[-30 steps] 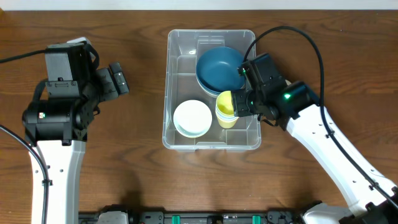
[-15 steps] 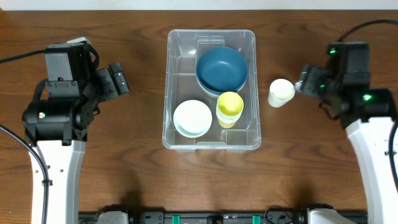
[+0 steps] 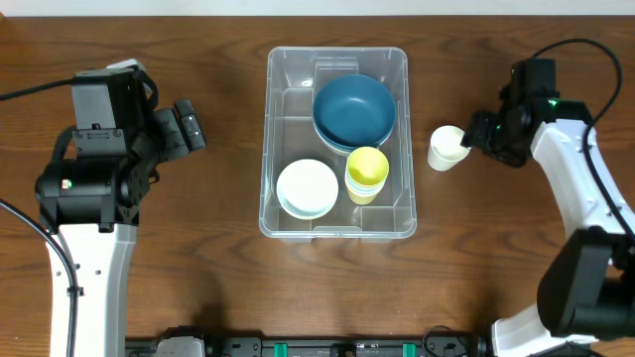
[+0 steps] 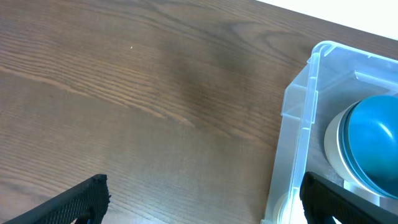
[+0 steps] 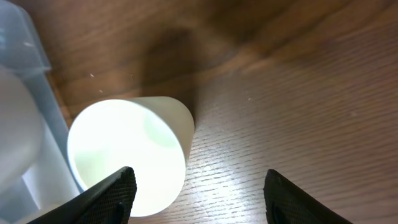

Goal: Pack container
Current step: 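Return the right gripper and grasp the white cup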

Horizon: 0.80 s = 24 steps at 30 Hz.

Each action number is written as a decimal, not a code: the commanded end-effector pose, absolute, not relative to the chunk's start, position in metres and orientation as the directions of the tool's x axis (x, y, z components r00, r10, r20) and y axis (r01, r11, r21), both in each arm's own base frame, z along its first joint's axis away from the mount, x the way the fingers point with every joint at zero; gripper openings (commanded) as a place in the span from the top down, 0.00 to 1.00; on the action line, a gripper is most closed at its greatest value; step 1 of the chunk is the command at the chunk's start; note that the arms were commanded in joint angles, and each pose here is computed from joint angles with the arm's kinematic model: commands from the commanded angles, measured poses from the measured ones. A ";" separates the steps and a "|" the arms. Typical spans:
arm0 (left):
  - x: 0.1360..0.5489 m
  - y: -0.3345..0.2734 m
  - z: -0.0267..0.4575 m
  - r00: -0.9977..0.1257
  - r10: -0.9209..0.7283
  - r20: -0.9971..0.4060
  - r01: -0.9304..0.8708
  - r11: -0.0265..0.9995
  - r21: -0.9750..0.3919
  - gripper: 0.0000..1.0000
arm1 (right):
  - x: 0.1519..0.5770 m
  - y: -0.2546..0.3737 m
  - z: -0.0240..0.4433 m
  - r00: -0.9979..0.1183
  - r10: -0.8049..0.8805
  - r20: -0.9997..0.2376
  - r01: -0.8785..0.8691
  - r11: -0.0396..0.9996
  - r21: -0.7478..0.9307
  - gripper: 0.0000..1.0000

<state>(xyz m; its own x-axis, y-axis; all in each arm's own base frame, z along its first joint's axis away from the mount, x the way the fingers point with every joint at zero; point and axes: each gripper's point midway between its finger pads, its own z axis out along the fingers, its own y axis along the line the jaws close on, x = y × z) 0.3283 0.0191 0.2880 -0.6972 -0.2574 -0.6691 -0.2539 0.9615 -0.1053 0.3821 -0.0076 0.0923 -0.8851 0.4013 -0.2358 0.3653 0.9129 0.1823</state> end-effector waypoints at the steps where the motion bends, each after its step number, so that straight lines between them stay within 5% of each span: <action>1: 0.328 0.023 0.288 -0.695 -0.262 -0.669 -0.268 0.958 -0.097 0.02 | 0.383 0.000 0.084 -0.898 0.389 -0.205 0.351 0.916 0.195 0.33; 7: 0.328 0.023 0.288 -0.695 -0.262 -0.669 -0.268 0.958 -0.097 0.02 | 0.382 0.000 0.077 -0.905 0.379 -0.192 0.345 0.920 0.187 0.46; 17: 0.328 0.023 0.288 -0.695 -0.262 -0.669 -0.268 0.958 -0.097 0.02 | 0.369 0.007 0.058 -0.921 0.354 -0.162 0.327 0.929 0.173 0.49; 24: 0.328 0.023 0.288 -0.695 -0.262 -0.669 -0.268 0.958 -0.097 0.02 | 0.360 0.006 0.045 -0.918 0.367 -0.152 0.344 0.925 0.159 0.94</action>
<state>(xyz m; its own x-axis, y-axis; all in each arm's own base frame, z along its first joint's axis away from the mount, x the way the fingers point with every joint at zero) 0.3283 0.0191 0.2880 -0.6972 -0.2574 -0.6691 -0.2539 0.9615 -0.1053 0.3608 0.0057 0.0469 -0.9172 0.3686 -0.1513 0.3441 0.9243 0.1652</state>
